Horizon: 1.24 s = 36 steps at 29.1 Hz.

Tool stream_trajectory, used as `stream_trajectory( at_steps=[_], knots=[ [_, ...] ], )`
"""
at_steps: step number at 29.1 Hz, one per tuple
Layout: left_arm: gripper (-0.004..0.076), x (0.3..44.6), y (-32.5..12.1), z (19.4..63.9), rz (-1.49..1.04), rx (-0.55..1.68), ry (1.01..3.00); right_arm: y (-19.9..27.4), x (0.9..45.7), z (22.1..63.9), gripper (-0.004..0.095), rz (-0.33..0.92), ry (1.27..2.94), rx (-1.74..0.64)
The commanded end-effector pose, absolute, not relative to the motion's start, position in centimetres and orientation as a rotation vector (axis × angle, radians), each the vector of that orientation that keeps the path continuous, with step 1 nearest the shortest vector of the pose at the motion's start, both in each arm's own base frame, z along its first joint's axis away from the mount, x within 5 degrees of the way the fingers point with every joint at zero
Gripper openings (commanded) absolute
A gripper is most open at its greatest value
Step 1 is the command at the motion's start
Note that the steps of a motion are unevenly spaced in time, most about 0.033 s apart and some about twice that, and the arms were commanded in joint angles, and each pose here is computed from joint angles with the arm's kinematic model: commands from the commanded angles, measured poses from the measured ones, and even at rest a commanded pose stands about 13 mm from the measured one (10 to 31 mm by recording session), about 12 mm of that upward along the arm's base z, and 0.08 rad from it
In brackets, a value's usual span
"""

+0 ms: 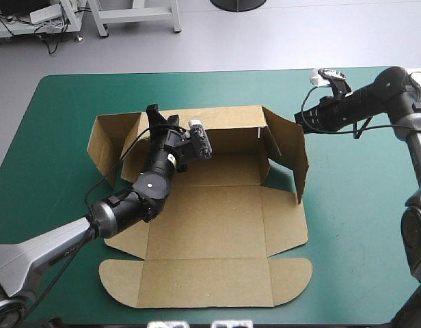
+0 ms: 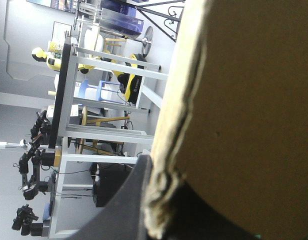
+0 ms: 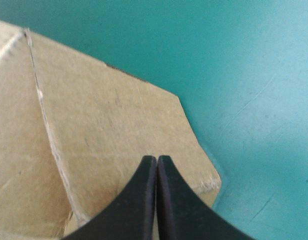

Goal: Fold the box

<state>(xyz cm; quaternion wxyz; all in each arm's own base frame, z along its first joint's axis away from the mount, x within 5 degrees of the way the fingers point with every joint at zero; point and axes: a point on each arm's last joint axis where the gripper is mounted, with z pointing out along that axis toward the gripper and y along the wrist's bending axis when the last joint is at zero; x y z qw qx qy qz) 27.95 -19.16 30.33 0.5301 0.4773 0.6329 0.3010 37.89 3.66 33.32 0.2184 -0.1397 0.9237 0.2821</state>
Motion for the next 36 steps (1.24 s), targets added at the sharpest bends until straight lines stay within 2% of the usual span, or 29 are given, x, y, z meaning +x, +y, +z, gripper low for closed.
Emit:
stream_trajectory(
  at_steps=[1, 9, 13, 17, 23, 25, 29, 36],
  knots=[
    [-0.0010, 27.6, -18.7, 32.7, 0.743, 1.051, 1.469, 4.2, 35.2, 35.5, -0.0005, 0.806, 2.477, -0.499],
    [-0.0010, 27.6, -18.7, 32.7, 0.743, 1.051, 1.469, 5.3, 34.2, 33.2, -0.0005, 0.899, 2.255, -0.655],
    [-0.0010, 27.6, -18.7, 32.7, 0.743, 1.051, 1.469, 5.6, 33.8, 31.3, -0.0001, 0.922, 2.208, -0.730],
    [-0.0010, 27.6, -18.8, 32.7, 0.736, 1.056, 1.467, 5.4, 33.8, 30.6, 0.0087, 0.861, 2.191, -0.776],
    [-0.0010, 27.6, -18.8, 32.7, 0.740, 1.064, 1.463, 5.5, 33.7, 30.6, 0.0375, 0.827, 2.133, -0.891],
    [-0.0010, 27.6, -18.8, 32.7, 0.740, 1.064, 1.463, 5.6, 33.5, 30.6, 0.0432, 0.832, 2.112, -0.942],
    [-0.0010, 27.6, -18.8, 32.7, 0.740, 1.064, 1.463, 5.8, 33.0, 30.6, 0.0439, 0.872, 2.090, -1.017],
    [-0.0010, 27.6, -19.0, 32.6, 0.763, 1.123, 1.432, 6.4, 33.2, 31.0, 0.0446, 0.871, 2.000, -1.044]
  ],
)
